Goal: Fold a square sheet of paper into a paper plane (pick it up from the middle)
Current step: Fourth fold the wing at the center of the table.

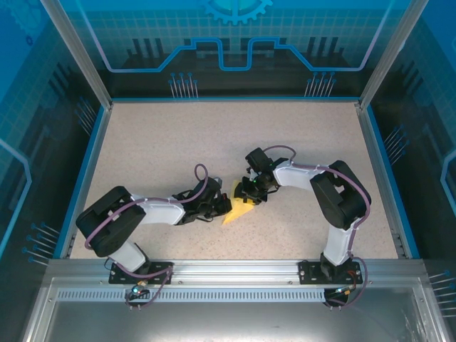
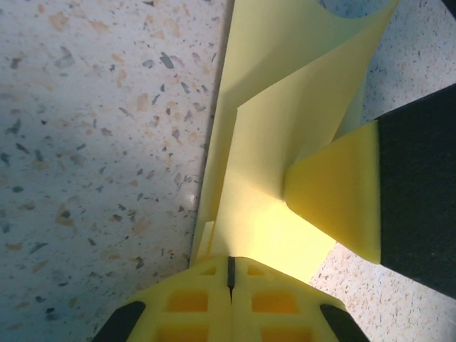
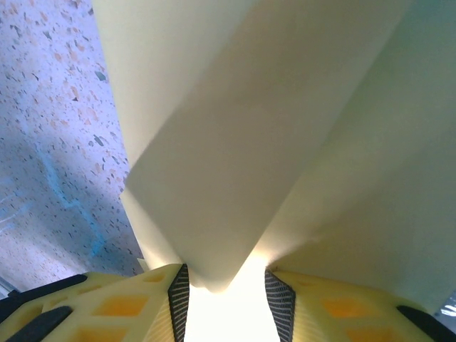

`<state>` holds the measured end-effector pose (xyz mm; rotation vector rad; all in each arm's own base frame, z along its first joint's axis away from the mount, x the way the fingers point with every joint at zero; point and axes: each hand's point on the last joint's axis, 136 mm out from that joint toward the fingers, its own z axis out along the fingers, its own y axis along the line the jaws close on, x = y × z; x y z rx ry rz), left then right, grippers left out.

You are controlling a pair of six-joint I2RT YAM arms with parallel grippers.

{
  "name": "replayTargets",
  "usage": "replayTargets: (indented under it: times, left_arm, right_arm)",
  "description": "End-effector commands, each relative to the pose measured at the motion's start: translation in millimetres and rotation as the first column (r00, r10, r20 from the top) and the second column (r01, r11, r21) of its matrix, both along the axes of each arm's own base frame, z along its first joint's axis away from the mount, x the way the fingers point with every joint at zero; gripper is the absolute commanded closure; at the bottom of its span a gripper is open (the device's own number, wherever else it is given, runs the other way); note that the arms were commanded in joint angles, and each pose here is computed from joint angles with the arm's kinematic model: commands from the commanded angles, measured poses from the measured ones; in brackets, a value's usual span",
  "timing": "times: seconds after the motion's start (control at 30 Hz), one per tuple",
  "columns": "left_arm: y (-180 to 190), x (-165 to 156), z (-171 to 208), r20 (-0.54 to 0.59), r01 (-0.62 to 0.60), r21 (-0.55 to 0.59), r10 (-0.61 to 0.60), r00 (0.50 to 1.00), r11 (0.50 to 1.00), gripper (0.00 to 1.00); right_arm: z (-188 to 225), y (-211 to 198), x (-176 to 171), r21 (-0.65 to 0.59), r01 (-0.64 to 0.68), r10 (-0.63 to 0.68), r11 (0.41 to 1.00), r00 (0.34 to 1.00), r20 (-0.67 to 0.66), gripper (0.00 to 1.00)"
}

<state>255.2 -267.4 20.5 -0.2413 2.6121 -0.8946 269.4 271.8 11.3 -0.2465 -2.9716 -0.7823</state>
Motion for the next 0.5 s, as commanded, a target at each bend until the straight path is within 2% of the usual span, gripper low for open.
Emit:
replayTargets:
  times: [0.0, 0.47]
  left_arm:
    - [4.0, 5.9, -1.4, -0.003, -0.029, 0.028, 0.029, 1.000, 0.999, 0.96]
    - [7.7, 2.4, -8.6, -0.027, -0.035, 0.049, 0.036, 0.999, 0.998, 0.97]
  right_arm:
    - [-63.0, -44.4, -37.2, -0.250, -0.010, -0.023, 0.968, 0.992, -0.126, 0.60]
    - [-67.5, -46.2, -40.2, -0.265, -0.015, -0.026, 0.964, 0.988, -0.149, 0.61]
